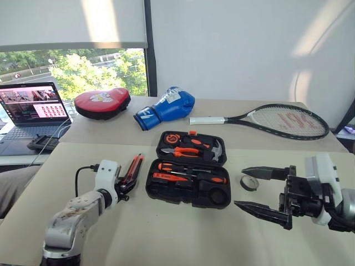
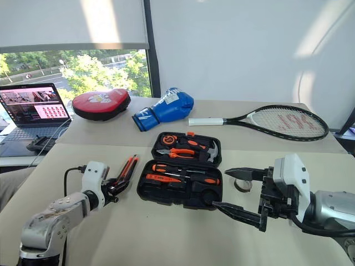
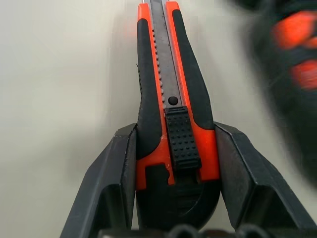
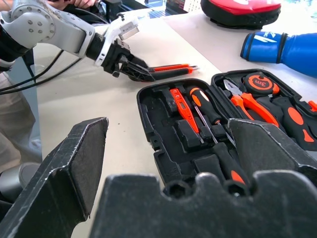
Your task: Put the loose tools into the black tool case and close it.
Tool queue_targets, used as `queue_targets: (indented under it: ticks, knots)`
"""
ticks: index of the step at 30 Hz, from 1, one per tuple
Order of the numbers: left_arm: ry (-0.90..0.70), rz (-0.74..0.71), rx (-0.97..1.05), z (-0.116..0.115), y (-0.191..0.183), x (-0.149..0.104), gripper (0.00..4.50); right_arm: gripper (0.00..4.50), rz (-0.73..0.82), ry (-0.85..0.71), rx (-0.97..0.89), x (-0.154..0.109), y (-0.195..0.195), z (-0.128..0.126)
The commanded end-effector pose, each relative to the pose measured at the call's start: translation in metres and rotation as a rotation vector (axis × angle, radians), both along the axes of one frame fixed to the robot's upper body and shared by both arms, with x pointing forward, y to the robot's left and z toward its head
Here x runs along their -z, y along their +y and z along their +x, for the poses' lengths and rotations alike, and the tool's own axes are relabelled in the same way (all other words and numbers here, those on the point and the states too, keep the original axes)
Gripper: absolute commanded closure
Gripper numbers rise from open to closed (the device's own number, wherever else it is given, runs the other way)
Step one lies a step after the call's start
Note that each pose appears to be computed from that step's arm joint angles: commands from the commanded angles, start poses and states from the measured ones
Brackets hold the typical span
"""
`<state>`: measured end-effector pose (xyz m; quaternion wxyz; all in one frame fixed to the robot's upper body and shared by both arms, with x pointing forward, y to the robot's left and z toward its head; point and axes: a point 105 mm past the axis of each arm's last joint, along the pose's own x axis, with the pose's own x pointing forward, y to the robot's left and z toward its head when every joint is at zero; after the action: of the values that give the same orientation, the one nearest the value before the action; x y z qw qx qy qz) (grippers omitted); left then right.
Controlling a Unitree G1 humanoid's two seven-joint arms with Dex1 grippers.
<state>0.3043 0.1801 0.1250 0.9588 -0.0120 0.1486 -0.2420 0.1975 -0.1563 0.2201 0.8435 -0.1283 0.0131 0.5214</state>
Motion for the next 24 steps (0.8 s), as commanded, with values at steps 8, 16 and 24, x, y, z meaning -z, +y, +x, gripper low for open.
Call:
queue_targets:
  ticks: [8, 16, 24]
  knots:
    - [-0.118, 0.313, 1.062, 0.007, -0.054, -0.034, 2.72, 0.00, -0.003, -0.049, 0.064, -0.005, -0.002, -0.013]
    - [-0.115, 0.492, 1.276, 0.019, -0.068, -0.013, 2.72, 0.00, -0.012, -0.046, 0.104, -0.002, -0.002, -0.021]
    - [-0.139, 0.591, 1.318, 0.026, -0.073, -0.005, 2.72, 0.00, -0.013, -0.045, 0.120, -0.002, -0.001, -0.025]
